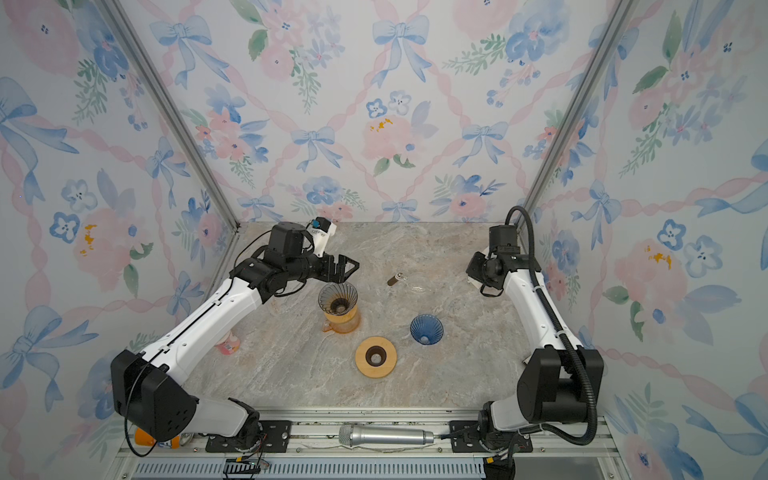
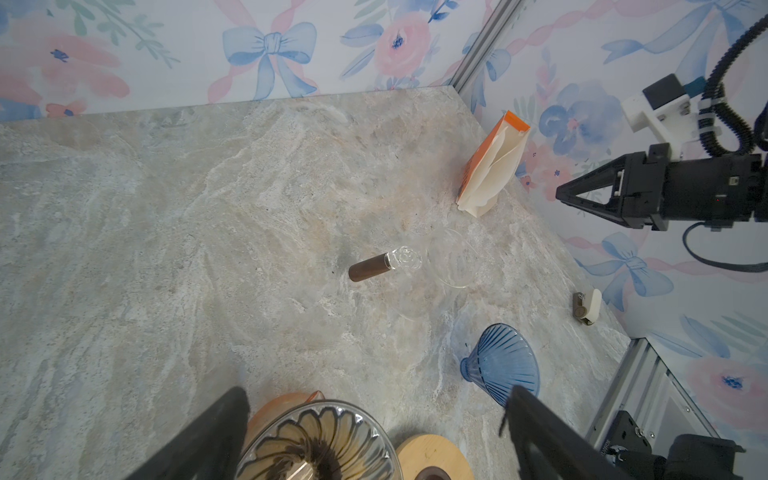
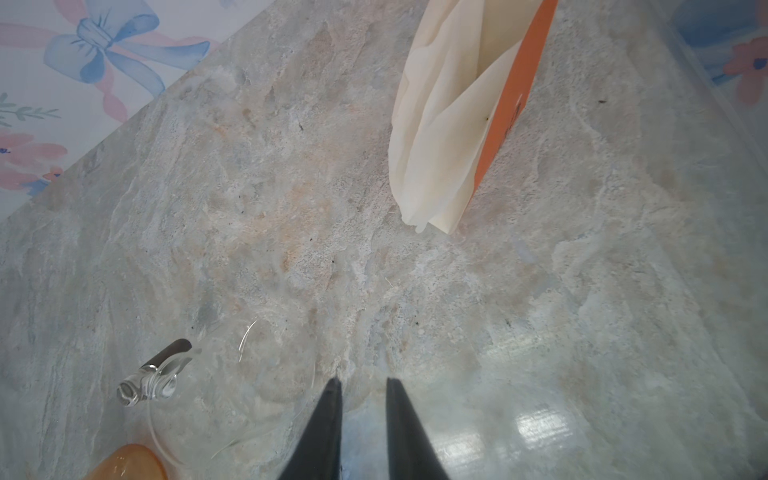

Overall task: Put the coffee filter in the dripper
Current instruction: 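Release the dripper and move the right gripper to the white paper filter box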

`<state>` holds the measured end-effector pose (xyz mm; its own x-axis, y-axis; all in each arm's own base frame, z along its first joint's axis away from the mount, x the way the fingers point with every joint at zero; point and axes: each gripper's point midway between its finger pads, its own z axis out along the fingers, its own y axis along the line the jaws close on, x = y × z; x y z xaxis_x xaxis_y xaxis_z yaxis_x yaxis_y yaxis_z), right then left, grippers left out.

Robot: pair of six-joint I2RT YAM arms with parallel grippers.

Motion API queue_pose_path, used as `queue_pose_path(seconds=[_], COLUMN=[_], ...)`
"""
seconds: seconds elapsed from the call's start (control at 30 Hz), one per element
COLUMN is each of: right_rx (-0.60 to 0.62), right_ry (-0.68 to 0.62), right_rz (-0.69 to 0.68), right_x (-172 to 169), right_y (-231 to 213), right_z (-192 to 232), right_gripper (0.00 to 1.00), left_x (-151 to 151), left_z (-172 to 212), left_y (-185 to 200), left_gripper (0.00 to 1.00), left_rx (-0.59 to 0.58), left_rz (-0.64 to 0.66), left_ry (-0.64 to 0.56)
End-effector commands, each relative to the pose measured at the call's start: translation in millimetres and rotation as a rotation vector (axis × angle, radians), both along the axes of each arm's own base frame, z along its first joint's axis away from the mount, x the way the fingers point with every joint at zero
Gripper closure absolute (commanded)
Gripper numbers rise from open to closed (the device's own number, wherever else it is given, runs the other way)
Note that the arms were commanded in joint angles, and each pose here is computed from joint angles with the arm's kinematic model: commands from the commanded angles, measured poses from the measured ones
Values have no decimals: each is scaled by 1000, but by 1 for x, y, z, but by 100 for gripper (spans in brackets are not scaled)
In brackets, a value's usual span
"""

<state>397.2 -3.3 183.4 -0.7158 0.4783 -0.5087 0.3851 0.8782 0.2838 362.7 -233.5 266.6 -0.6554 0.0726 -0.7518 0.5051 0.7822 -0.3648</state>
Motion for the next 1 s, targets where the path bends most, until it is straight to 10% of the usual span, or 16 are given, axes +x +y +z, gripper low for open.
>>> queue_pose_path(seconds=[0.0,0.97], right_rx=[3,-27], right_ry=[-22,73], right_rz=[-101,-227], right_x=[15,66], right_y=[-16,-48], right_z=[-12,-78], right_gripper=[79,74], left_x=[2,11], left_z=[-10,-39], left_y=[-6,6], left_gripper=[3,2], left_rx=[12,28], left_rz=[-28,-32], left_ry=[8,70])
